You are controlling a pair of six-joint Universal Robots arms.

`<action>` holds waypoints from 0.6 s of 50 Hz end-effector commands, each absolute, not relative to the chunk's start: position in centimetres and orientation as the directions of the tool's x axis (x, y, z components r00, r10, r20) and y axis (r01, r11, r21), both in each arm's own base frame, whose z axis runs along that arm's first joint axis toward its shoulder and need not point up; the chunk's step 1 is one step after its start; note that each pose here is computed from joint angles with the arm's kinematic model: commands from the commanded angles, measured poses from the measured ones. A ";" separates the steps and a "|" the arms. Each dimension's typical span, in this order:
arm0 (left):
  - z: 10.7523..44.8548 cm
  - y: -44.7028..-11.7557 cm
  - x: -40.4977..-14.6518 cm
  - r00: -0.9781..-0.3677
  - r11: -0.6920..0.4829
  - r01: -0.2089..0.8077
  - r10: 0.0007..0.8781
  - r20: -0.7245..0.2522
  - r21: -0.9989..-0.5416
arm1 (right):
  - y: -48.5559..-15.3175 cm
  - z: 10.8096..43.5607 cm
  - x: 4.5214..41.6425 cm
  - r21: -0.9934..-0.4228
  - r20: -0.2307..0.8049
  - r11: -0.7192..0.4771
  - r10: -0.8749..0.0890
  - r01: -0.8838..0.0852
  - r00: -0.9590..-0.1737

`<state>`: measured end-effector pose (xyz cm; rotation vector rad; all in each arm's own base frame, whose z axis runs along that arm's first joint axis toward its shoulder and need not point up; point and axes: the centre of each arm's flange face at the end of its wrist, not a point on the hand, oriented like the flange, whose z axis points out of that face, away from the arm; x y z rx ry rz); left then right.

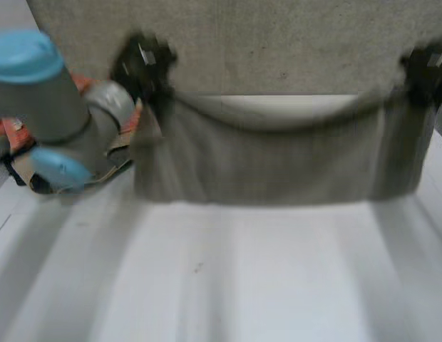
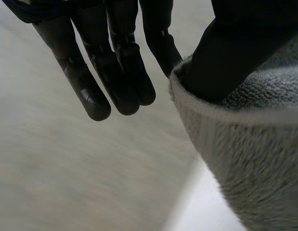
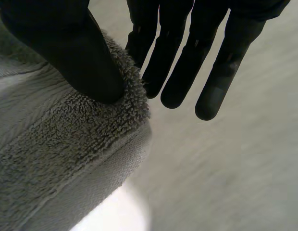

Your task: Fold the laundry.

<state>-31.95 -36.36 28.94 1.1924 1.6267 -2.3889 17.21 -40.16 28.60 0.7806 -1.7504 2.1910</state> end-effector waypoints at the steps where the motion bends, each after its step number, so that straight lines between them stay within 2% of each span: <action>1: 42.7 -36.6 -29.2 -0.926 -0.732 -0.014 0.267 -0.268 -0.681 | -39.3 41.3 16.9 -0.691 0.213 -0.710 -0.019 -0.137 -0.977; 3: 43.4 -36.4 -28.6 -0.927 -0.731 -0.048 0.286 -0.241 -0.680 | -39.4 42.3 16.7 -0.646 0.194 -0.755 -0.018 -0.114 -0.981; 4: 43.3 -36.5 -28.4 -0.926 -0.724 -0.042 0.287 -0.245 -0.688 | -39.4 42.4 16.8 -0.646 0.195 -0.755 -0.021 -0.112 -0.981; 7: 41.8 -36.5 -28.4 -0.912 -0.664 -0.021 0.319 -0.257 -0.748 | -40.0 41.1 17.3 -0.697 0.226 -0.707 -0.054 -0.123 -0.973; 8: 40.8 -36.4 -28.7 -0.901 -0.630 -0.012 0.344 -0.265 -0.777 | -40.3 40.0 17.6 -0.734 0.247 -0.666 -0.083 -0.131 -0.966; 11: 38.1 -36.3 -29.0 -0.879 -0.552 0.017 0.389 -0.276 -0.834 | -41.0 37.4 18.0 -0.798 0.271 -0.586 -0.135 -0.144 -0.953; 14: 36.0 -36.2 -29.3 -0.863 -0.504 0.033 0.422 -0.279 -0.863 | -41.4 35.3 18.1 -0.833 0.289 -0.529 -0.163 -0.164 -0.943; 18: 31.5 -36.1 -29.7 -0.835 -0.402 0.082 0.472 -0.283 -0.912 | -41.8 31.2 18.0 -0.876 0.326 -0.430 -0.197 -0.218 -0.925; 19: 29.5 -35.9 -29.8 -0.825 -0.358 0.116 0.484 -0.291 -0.926 | -41.8 29.2 18.1 -0.890 0.343 -0.386 -0.220 -0.241 -0.913; 24: 23.1 -34.3 -29.5 -0.784 -0.207 0.252 0.530 -0.324 -0.945 | -41.0 23.0 17.7 -0.918 0.383 -0.230 -0.303 -0.323 -0.873; 28: 17.4 -31.3 -29.3 -0.718 -0.073 0.382 0.604 -0.345 -0.921 | -39.5 17.3 16.4 -0.899 0.418 -0.047 -0.390 -0.436 -0.821; 30: 15.9 -30.6 -29.1 -0.699 -0.045 0.415 0.623 -0.351 -0.909 | -38.9 16.1 15.9 -0.887 0.420 -0.001 -0.412 -0.461 -0.808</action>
